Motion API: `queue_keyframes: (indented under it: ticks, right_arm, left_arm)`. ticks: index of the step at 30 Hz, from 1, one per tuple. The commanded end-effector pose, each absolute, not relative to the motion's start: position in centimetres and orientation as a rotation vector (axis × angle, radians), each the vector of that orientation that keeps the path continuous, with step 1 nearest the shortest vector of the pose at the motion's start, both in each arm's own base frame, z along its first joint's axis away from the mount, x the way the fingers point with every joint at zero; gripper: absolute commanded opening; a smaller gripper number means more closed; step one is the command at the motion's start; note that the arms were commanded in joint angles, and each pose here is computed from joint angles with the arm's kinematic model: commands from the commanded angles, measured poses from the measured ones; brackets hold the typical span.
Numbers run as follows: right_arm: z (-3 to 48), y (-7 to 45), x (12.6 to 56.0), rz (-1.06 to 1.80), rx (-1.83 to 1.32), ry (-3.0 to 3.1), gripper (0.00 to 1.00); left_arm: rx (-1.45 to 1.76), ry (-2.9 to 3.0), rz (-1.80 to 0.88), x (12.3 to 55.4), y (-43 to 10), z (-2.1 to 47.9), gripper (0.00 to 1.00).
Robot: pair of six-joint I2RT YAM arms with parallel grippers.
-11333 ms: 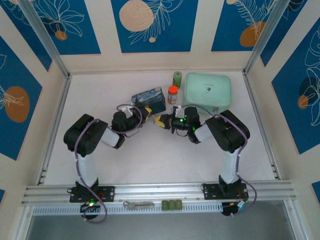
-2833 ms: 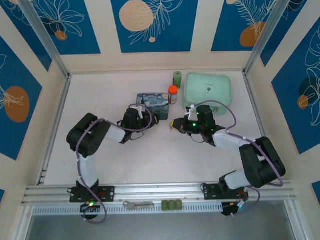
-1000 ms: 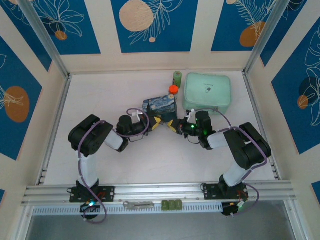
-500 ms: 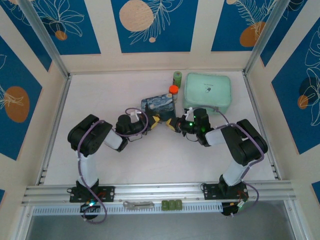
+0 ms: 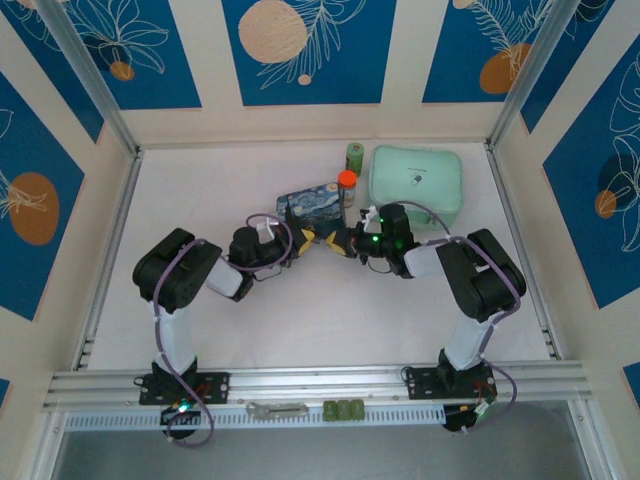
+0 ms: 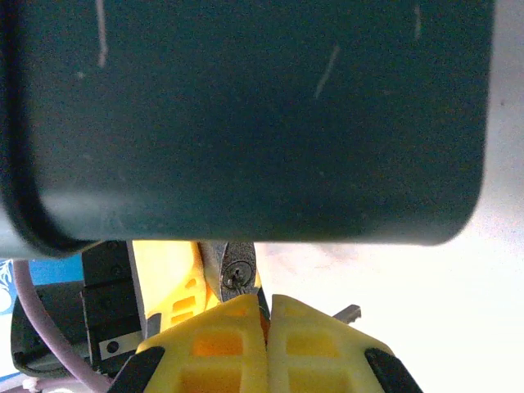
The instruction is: Unlock the padlock with the key
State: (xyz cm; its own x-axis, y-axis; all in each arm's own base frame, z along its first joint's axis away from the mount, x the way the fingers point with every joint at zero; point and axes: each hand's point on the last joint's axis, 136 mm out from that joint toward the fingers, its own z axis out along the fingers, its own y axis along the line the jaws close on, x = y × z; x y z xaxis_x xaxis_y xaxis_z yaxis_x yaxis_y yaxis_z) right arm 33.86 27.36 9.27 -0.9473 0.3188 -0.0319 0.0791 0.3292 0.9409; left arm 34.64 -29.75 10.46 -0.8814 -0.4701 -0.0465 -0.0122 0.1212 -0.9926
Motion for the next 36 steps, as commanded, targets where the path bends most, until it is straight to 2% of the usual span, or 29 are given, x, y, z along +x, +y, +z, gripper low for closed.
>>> queue_keyframes:
  ticks: [1, 9, 12, 20, 27, 36]
  right_arm:
    - [11.4, 29.8, 33.7, 1.676, 0.123, 2.343, 0.00]
    - [13.0, 31.2, 34.6, 1.707, 0.095, 2.310, 0.00]
    - [12.6, 32.1, 34.5, 1.756, 0.177, 2.346, 0.00]
    - [8.7, 30.7, 32.9, 2.002, 0.835, 2.393, 0.00]
    - [8.6, 31.5, 31.3, 2.210, 1.189, 2.383, 0.00]
    - [8.9, 32.9, 29.6, 2.307, 1.621, 2.201, 0.00]
  left_arm:
    - [0.071, 2.027, -2.130, 28.1, -34.3, 17.0, 0.00]
    - [0.110, 2.029, -2.155, 27.4, -34.6, 17.6, 0.00]
    - [0.118, 2.019, -2.146, 27.5, -34.7, 17.6, 0.00]
    - [0.217, 1.996, -2.075, 27.4, -34.1, 16.6, 0.00]
    - [0.393, 1.911, -2.026, 27.1, -33.0, 18.0, 0.00]
    - [0.546, 1.779, -1.937, 26.5, -32.0, 20.1, 0.00]
